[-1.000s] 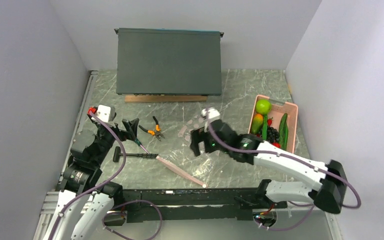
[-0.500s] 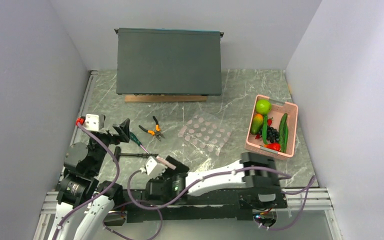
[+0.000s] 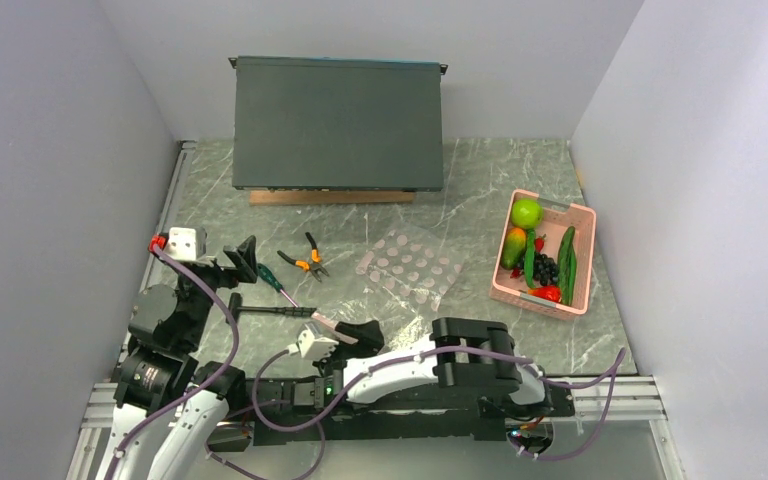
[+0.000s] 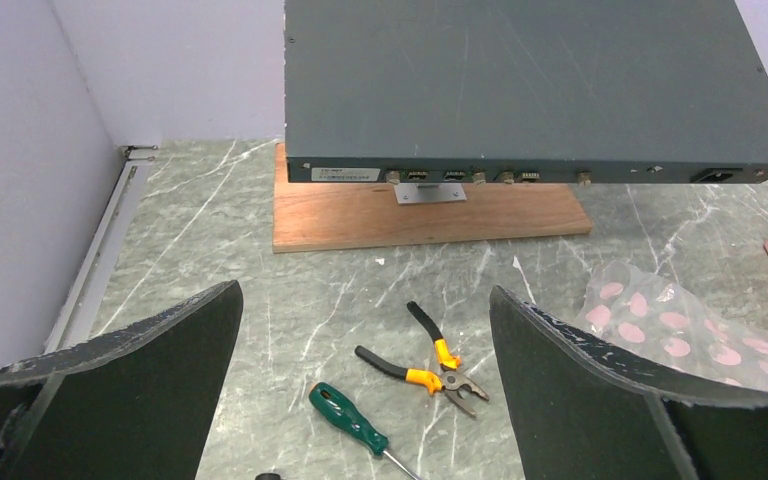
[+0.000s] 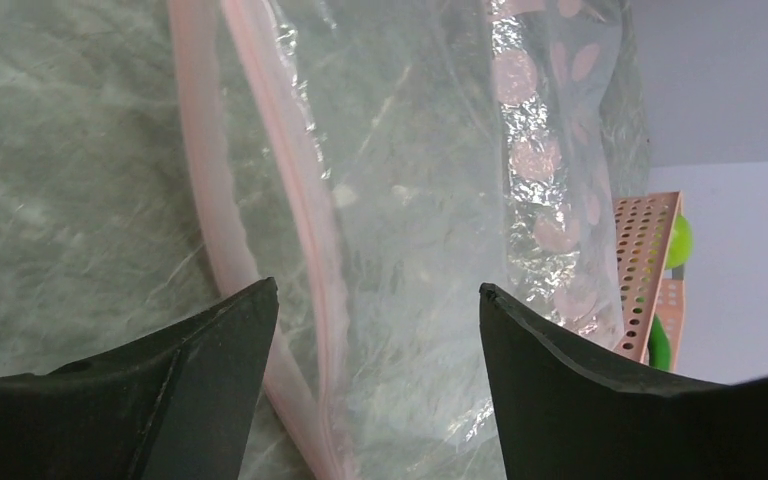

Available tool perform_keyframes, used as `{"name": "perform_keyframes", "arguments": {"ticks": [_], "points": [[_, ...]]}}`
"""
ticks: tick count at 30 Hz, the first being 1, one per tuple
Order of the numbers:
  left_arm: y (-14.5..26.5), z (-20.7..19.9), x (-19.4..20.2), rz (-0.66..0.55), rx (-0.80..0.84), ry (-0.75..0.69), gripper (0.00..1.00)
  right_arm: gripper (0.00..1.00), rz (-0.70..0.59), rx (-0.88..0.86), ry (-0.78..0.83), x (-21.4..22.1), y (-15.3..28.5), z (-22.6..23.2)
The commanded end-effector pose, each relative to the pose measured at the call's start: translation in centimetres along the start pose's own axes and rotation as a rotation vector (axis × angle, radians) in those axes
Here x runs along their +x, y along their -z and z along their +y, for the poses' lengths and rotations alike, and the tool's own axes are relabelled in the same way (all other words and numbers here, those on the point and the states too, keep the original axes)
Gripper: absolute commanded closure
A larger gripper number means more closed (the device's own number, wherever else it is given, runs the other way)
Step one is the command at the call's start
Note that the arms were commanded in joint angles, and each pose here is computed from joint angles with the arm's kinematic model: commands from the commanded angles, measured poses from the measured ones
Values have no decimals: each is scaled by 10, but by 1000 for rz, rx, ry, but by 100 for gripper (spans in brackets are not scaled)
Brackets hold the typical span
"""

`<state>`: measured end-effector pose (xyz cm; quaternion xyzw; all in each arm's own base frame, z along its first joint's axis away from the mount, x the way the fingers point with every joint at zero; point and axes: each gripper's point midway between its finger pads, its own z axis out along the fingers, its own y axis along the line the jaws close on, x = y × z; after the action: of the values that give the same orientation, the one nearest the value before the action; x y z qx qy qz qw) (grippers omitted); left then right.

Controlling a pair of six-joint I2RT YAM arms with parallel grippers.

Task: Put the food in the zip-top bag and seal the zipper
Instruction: Pick up the zipper food storage bag at the corner of the board.

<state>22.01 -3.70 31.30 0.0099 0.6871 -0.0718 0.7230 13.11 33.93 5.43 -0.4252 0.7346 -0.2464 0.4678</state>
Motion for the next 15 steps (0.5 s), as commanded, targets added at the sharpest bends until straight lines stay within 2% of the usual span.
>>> {"name": "perform_keyframes", "arguments": {"ticks": [1, 4, 9, 12, 15], "points": [[-4, 1, -6, -21, -10, 14, 1, 27, -19, 58, -51, -7, -7, -16], [-5, -1, -5, -13, -1, 15, 1, 31, -11, 57, -57, -5, -13, -18], [-9, -2, 0, 5, -3, 18, 1, 48, -14, 103, -63, -2, -23, -26], [-12, -4, 6, 37, 4, 33, 1, 65, -20, 106, -75, -3, -29, -28], [-13, -7, 18, 93, 2, 65, 1, 91, -20, 100, -108, -10, -28, -35]]}}
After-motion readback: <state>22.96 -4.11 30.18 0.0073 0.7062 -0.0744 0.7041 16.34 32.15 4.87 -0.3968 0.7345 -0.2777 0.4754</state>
